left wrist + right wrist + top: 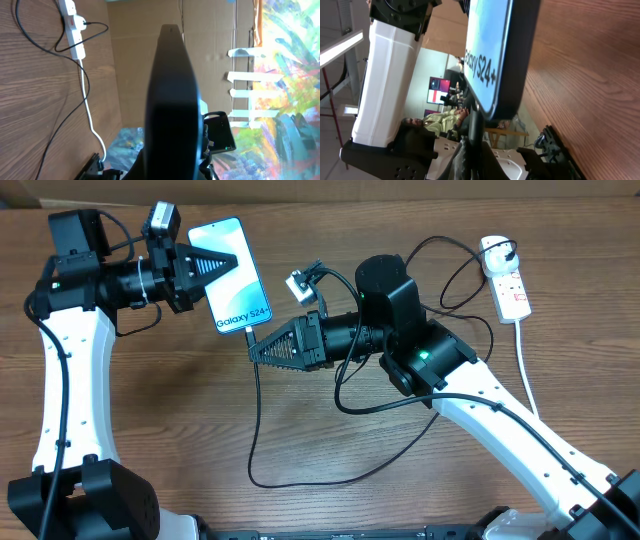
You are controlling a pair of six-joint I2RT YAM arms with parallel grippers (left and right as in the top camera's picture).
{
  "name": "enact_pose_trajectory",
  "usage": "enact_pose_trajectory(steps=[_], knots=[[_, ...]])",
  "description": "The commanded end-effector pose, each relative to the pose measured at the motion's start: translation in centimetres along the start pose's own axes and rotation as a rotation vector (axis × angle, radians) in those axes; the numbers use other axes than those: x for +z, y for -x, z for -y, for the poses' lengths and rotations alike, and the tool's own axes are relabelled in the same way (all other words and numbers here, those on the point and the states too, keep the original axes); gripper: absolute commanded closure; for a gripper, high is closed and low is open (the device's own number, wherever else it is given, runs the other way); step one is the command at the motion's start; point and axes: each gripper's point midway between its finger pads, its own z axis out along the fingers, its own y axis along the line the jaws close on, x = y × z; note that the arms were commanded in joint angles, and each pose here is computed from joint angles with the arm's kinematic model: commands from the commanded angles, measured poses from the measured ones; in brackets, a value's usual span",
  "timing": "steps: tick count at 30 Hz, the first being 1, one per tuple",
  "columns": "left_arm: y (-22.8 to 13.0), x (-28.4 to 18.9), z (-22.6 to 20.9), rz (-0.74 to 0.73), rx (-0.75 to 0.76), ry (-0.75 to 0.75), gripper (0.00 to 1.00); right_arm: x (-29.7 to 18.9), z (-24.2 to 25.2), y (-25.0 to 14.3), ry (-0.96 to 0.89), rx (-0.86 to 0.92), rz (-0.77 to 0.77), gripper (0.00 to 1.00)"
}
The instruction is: Plug charger to phone and switch on socket
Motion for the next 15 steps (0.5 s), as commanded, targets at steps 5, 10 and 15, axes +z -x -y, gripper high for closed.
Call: enact_pose_trajectory(steps=[5, 10, 15], knots=[[-1.12, 0.60, 1.43, -0.055, 0.021, -0.057, 0.96, -0.12, 0.85, 1.80, -0.025, -0.006, 0.059, 0.96], [-1.11, 0.60, 1.44, -0.054, 0.025, -0.057, 0.96, -0.20, 0.68, 1.72, -0.015, -0.010, 0.050, 0.96], [-1.11, 0.60, 1.44, -0.054, 0.030, -0.057, 0.96, -0.84, 0.73, 1.93, -0.006, -0.006, 0.045, 0.96]])
